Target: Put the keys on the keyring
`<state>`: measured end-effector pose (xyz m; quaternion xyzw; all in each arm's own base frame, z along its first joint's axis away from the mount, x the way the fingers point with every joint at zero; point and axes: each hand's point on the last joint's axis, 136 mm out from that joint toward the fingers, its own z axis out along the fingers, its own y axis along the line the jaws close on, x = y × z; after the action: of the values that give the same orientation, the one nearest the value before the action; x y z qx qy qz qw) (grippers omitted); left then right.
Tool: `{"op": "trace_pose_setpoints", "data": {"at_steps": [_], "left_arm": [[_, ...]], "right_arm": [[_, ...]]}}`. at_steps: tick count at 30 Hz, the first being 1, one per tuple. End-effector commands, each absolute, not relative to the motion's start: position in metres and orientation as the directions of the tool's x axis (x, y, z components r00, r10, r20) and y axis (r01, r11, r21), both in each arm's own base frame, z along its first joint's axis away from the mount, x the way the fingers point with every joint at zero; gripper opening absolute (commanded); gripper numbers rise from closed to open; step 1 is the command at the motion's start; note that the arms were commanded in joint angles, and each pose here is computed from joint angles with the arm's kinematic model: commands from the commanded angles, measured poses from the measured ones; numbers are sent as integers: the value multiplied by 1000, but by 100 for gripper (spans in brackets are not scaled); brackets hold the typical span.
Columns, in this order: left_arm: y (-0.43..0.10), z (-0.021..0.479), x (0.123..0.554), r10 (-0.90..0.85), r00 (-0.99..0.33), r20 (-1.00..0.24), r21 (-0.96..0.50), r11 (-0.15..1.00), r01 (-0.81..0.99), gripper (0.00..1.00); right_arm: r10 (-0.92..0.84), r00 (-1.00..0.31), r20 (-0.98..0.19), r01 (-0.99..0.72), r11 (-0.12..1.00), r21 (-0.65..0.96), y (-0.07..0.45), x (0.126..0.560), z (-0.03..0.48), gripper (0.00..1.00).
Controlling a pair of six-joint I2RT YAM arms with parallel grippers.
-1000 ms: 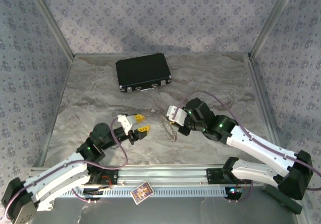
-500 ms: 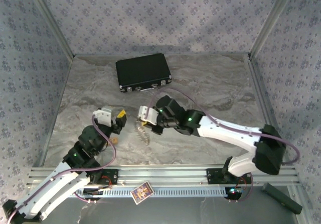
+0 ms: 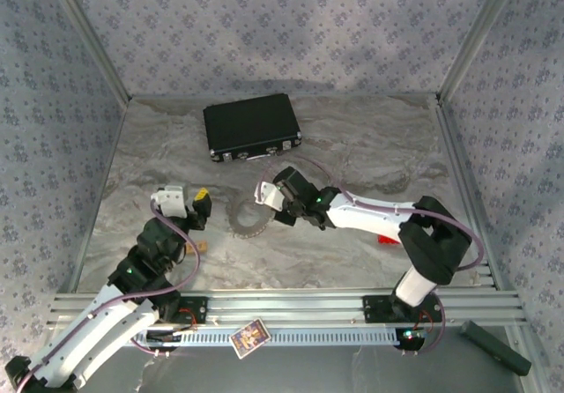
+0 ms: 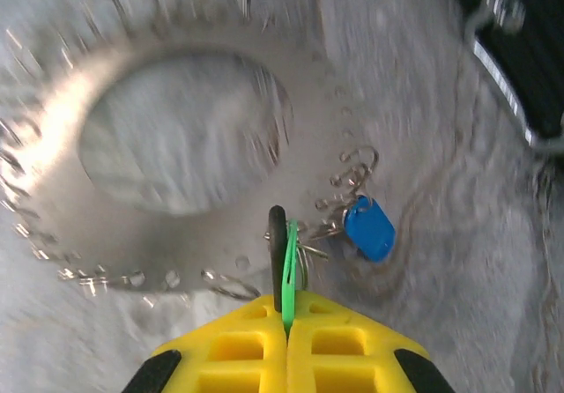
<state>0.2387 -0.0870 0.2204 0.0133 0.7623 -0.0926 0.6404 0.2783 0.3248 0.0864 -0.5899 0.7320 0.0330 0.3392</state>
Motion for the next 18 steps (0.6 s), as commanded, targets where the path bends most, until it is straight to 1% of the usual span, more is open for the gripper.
{"op": "trace_pose_setpoints", "data": {"at_steps": [1,5,14,15,17,18], "left_arm": [[-82,214,242,-118,-188,-975,-138,986,98,60],[-80,208,244,-102,-204,-974,-120,990,78,60],[-81,200,248,-85,-224,-971,-104,992,71,61],[-82,200,248,-81,-226,-971,-100,992,72,60],[-82,199,250,-73,-233,-970,-91,993,69,61],[-82,199,250,-69,-236,-969,-87,994,69,61]], "right_arm": [[-957,-51,-287,-892,173,-417,281,278,49,0],[-994,-39,-100,-897,79,-436,251,278,30,0],[-990,-70,120,-898,10,-440,205,269,13,0],[-988,-73,135,-897,6,-442,202,269,11,2],[-986,-79,149,-900,6,-437,198,268,8,17],[-987,-80,140,-905,13,-426,198,265,8,22]]}}
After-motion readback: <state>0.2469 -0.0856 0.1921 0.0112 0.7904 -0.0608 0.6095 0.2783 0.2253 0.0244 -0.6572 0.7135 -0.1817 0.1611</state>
